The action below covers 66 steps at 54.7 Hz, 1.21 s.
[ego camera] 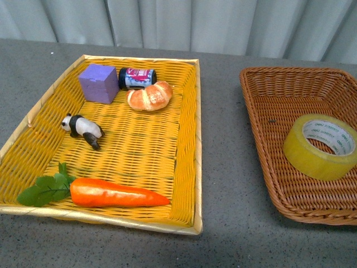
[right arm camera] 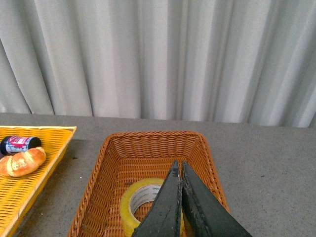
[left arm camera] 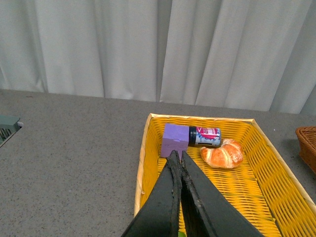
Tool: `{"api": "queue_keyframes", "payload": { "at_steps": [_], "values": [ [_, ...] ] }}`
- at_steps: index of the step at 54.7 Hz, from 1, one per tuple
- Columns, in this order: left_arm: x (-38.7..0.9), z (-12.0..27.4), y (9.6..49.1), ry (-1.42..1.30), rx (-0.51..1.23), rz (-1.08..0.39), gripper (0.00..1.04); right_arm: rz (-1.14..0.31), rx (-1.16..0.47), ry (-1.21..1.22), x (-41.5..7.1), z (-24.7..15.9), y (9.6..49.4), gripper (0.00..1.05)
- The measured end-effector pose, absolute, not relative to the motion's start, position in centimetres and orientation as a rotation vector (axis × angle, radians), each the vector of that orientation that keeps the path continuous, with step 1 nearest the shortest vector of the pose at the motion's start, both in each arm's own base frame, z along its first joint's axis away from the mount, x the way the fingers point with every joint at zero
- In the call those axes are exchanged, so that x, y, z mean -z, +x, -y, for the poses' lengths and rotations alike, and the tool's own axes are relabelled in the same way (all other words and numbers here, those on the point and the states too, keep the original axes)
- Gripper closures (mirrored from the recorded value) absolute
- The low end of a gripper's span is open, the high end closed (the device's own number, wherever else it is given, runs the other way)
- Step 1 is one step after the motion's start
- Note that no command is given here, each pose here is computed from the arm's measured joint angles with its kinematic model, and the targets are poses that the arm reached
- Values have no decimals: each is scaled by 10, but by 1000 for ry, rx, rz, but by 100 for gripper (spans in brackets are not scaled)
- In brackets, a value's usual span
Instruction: Move tape to another basket
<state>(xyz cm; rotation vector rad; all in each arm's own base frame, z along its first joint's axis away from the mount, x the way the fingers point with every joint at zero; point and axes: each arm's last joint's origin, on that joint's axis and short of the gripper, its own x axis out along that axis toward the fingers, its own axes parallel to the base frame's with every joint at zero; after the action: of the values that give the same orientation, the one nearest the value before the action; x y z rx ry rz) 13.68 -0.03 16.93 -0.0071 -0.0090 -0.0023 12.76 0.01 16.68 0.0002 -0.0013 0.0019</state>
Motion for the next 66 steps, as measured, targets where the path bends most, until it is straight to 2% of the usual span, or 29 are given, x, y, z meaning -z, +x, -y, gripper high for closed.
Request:
{"api": "queue_keyframes", "payload": {
  "at_steps": [41,46,66],
  "values": [
    [-173,0,111,-7,2,23,101,9,-2,0,-168,0,108,104],
    [-173,0,110,-7,2,24,101,-27,-2,0,-163,0,101,104],
    [-170,0,97,-7,3,17,101,3,-2,0,-165,0,98,104]
  ]
}}
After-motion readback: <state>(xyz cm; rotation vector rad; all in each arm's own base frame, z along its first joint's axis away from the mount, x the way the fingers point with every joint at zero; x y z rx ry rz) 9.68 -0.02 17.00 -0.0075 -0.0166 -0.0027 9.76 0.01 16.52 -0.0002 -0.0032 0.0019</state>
